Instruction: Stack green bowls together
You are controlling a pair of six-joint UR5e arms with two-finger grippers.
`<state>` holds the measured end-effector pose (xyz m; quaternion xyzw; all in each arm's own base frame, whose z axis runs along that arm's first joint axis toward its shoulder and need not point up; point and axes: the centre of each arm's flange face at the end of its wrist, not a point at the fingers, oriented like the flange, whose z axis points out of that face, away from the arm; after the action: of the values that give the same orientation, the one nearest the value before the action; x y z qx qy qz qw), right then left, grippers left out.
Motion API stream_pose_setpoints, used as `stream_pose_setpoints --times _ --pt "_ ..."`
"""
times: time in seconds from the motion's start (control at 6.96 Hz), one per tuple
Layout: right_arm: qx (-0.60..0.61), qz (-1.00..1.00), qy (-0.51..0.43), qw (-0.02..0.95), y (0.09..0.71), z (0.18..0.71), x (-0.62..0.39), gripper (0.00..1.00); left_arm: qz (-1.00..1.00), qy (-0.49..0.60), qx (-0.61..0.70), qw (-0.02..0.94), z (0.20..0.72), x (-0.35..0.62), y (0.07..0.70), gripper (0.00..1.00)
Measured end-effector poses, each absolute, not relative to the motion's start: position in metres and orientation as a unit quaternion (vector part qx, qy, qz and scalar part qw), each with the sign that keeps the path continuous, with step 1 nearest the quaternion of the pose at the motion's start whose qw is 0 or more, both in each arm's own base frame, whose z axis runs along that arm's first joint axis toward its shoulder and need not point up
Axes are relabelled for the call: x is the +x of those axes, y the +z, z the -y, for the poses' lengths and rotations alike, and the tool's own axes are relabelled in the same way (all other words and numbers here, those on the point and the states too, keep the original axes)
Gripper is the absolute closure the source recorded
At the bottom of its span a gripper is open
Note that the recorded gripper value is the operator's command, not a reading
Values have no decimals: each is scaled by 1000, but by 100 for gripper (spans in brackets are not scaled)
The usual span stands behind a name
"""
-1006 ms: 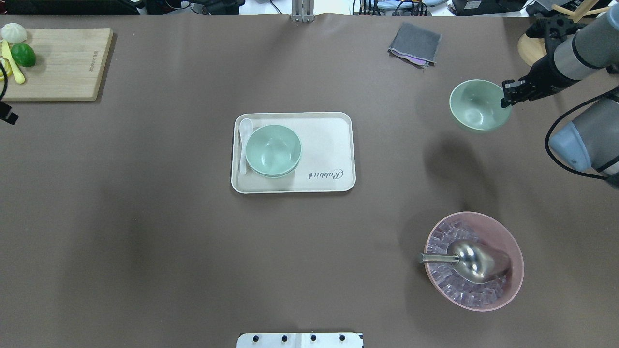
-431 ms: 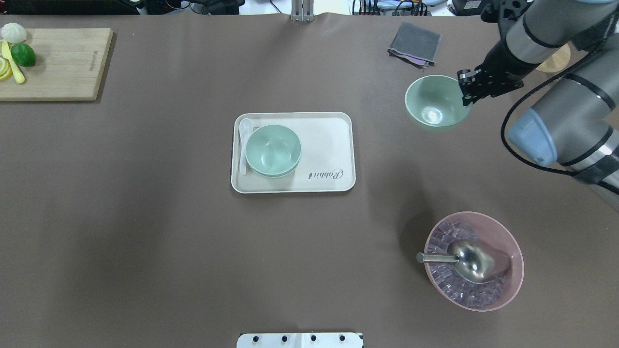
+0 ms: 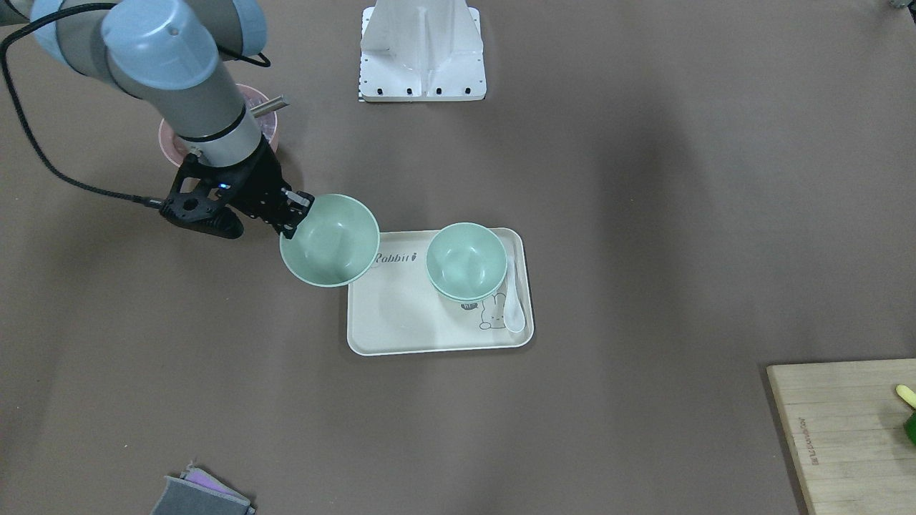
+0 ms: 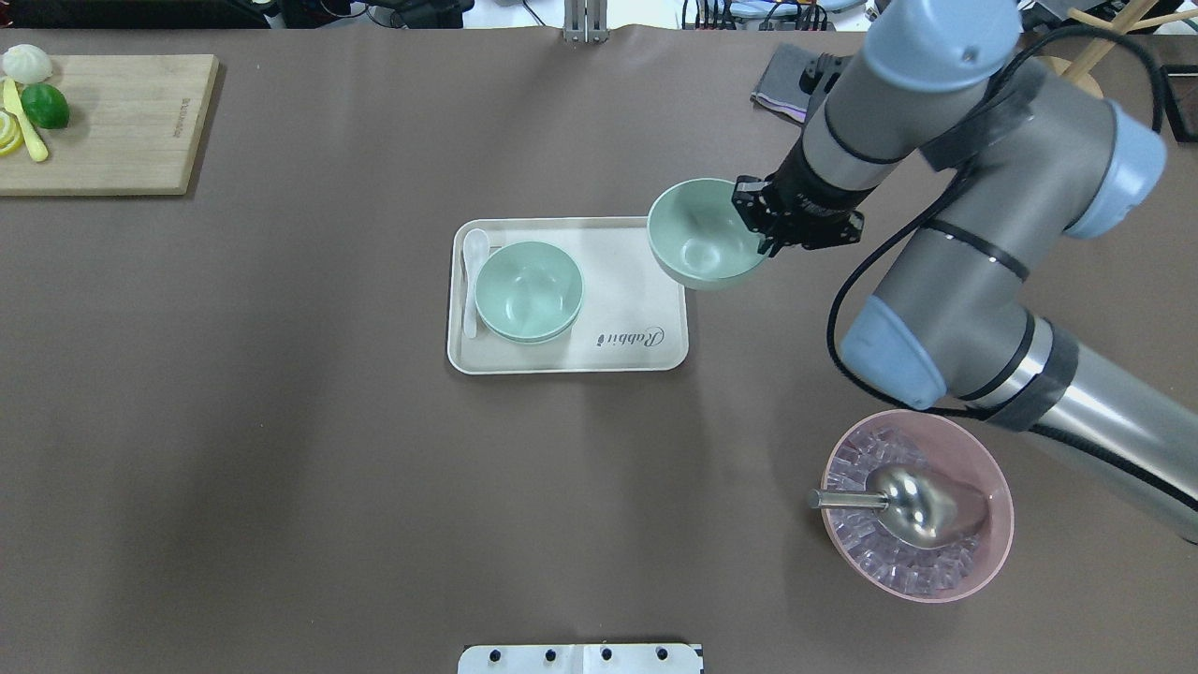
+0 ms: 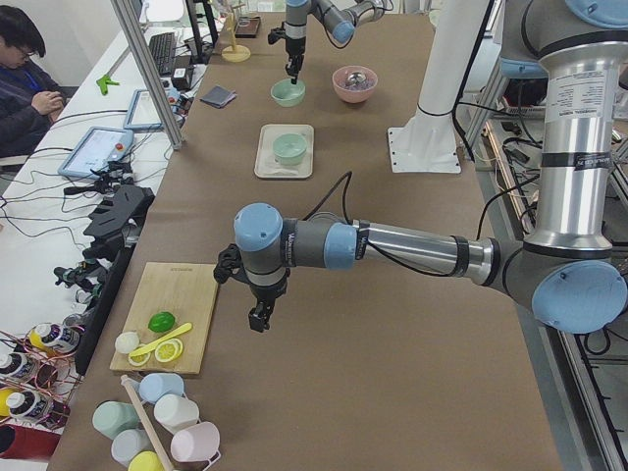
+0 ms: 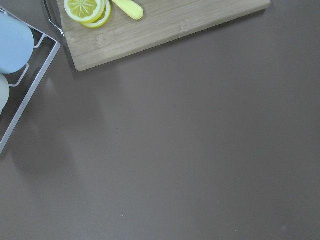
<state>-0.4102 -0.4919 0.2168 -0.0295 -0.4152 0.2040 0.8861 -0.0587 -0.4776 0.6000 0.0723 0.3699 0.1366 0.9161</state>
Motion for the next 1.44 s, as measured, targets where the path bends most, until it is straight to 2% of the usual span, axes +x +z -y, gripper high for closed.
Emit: stream_pose_setpoints --times 0.29,0.72,1.44 --pt "-22 426 253 868 191 465 -462 100 -371 133 64 917 465 -59 610 1" --pt "-32 420 301 855 144 484 -526 100 -372 131 60 917 462 -59 615 1" --pt "-24 406 314 858 142 446 -583 100 -372 131 60 917 462 -59 615 1"
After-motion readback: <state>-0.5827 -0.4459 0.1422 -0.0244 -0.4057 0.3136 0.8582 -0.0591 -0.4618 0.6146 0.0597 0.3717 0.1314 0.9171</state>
